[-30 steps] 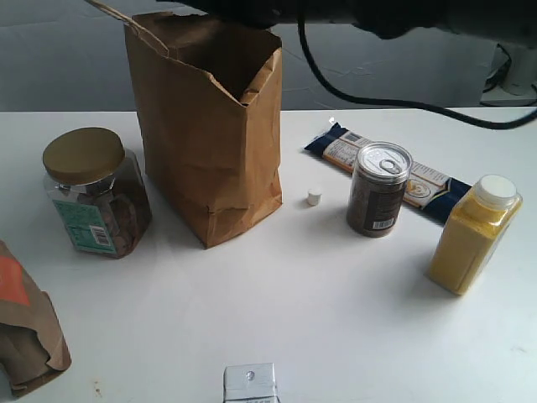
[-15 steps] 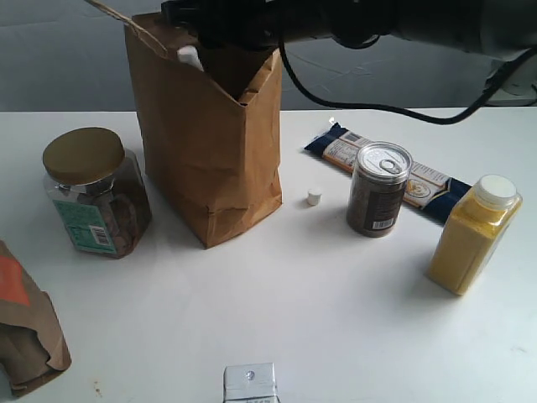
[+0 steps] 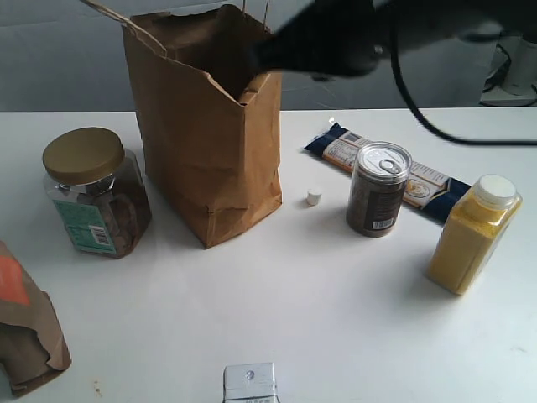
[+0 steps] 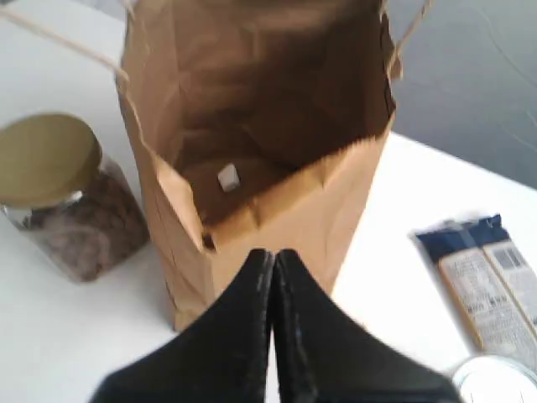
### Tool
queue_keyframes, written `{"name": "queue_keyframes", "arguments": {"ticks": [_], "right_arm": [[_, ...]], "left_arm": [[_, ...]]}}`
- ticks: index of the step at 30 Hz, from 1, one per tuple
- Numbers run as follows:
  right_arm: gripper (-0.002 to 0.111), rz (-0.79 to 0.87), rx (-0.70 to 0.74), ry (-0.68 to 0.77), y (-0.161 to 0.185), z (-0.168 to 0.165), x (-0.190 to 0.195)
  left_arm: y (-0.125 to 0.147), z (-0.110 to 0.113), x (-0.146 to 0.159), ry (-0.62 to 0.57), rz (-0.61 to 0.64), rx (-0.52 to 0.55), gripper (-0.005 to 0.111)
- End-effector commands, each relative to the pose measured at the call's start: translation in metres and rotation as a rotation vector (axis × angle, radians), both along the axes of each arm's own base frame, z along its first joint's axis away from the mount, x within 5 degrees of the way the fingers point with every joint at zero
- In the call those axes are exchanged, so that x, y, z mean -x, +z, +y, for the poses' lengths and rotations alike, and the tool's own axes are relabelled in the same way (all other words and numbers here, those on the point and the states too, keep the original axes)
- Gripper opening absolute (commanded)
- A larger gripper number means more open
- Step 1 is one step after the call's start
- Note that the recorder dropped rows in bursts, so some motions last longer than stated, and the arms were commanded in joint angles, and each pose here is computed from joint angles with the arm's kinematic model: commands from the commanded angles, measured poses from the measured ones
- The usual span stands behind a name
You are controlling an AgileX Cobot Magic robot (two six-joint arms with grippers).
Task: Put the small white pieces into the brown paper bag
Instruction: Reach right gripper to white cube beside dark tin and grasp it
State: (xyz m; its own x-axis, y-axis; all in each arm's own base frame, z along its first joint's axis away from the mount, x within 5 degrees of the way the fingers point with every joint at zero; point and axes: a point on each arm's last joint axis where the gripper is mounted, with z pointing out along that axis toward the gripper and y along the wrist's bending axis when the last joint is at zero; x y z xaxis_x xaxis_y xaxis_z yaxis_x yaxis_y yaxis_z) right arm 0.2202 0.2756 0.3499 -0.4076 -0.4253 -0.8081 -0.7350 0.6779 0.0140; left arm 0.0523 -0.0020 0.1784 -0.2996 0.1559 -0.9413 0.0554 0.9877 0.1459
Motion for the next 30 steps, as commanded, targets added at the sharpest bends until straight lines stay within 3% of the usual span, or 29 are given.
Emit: {"name": "queue_keyframes", "arguments": {"ticks": [1,8,16,19,26,30], "right_arm": [[0.000,0.051,0.045,-0.010,-0.058,-0.017,0.012],[0.000,0.151,0.082,-0.037,-0.122,-0.009,0.006],[0.000,0.255,0.151,-0.166,-0.170,0.000,-0.046],[0.009,0.276,0.157,-0.210,-0.182,-0.004,-0.065],[0.045,0.260,0.123,-0.247,-0.193,0.000,-0.093],[0.049,0.234,0.078,-0.246,-0.190,0.010,-0.104]], "left_arm": [[0.000,0.000,0.000,-0.003,-0.007,0.011,0.000],[0.000,0.000,0.000,-0.003,-0.007,0.011,0.000],[0.000,0.000,0.000,-0.003,-0.007,0.011,0.000],[0.000,0.000,0.000,-0.003,-0.007,0.011,0.000],[0.000,0.000,0.000,-0.003,-0.007,0.011,0.000],[0.000,0.000,0.000,-0.003,-0.007,0.011,0.000]]}}
